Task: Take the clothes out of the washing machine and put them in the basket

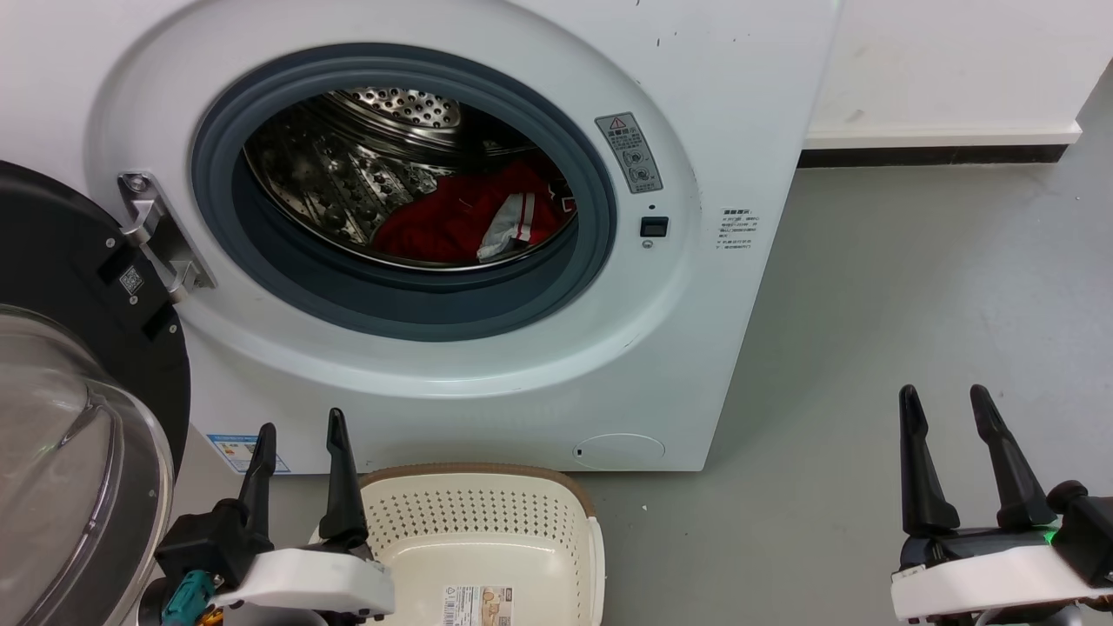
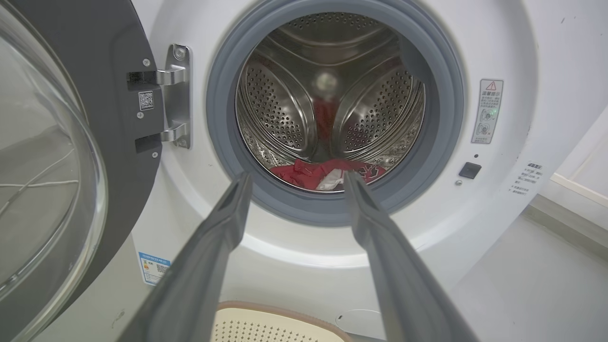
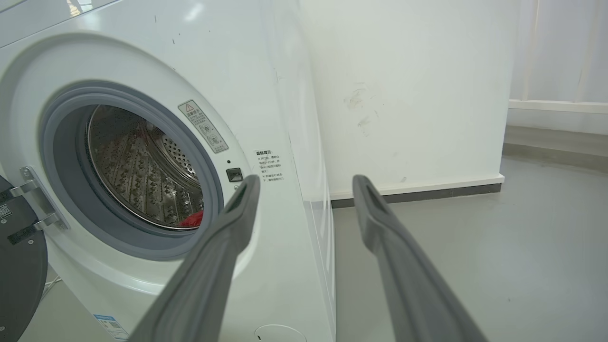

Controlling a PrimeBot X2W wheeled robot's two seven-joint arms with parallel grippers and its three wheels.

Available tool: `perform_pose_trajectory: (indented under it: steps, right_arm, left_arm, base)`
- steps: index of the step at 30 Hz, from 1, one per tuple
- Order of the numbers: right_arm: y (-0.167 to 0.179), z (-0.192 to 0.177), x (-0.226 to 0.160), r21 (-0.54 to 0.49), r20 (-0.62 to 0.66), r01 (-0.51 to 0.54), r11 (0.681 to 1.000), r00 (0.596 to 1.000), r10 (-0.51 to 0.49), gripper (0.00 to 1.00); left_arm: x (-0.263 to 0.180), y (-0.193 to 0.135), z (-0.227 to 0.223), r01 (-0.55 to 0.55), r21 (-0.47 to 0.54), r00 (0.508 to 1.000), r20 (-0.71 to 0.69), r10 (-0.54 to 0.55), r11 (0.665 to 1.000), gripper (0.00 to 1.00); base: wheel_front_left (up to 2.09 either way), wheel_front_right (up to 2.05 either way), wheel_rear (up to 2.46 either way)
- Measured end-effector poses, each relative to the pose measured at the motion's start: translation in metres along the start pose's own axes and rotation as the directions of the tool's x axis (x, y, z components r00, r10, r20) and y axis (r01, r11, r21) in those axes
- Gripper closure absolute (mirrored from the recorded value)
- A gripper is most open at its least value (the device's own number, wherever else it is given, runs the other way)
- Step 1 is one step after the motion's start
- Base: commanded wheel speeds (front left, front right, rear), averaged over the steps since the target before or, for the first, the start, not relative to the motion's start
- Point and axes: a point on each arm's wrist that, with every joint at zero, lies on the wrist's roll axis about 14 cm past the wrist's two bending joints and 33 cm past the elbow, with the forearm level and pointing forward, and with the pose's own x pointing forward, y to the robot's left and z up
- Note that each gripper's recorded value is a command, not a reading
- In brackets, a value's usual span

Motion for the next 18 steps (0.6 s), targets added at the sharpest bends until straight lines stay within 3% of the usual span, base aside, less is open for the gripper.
perform_pose_trajectory:
  steps: [18]
  right_arm:
    - [0.011,0.006,-0.002,-0.13,0.028,-0.046,0.99,0.998,0.05,0.0]
  left_arm:
    - [-0.004,-0.004,0.004,0.016,0.127,0.999,0.036,-0.021,0.992,0.0]
  base:
    - [0.0,0.0,0.0]
